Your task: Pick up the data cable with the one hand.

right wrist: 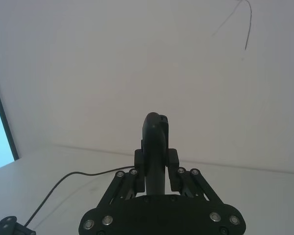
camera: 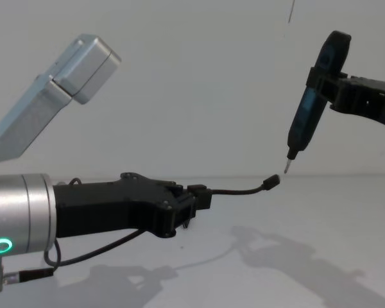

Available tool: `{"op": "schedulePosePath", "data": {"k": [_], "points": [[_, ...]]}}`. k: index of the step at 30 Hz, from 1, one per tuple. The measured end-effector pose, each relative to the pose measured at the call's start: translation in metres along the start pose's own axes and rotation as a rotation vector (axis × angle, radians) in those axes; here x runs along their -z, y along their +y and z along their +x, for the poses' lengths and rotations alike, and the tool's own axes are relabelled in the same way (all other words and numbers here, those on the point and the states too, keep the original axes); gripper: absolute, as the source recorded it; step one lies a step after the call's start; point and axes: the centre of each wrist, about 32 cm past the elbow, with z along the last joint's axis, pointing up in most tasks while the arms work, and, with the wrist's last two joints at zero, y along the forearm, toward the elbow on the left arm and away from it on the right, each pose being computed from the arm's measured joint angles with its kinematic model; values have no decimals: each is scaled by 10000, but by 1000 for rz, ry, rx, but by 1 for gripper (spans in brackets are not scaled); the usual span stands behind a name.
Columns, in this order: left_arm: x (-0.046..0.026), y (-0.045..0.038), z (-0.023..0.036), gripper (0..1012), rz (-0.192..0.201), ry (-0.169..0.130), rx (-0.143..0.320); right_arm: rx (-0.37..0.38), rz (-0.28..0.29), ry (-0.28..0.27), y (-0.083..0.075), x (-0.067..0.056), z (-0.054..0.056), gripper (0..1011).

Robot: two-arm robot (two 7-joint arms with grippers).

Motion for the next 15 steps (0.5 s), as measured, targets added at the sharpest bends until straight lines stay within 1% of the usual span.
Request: {"op": "schedulePosePath", "data": {"k": [15], "points": [[0, 0, 0, 50, 0, 0, 0, -17, 9, 0, 6, 38, 7, 269]]}}
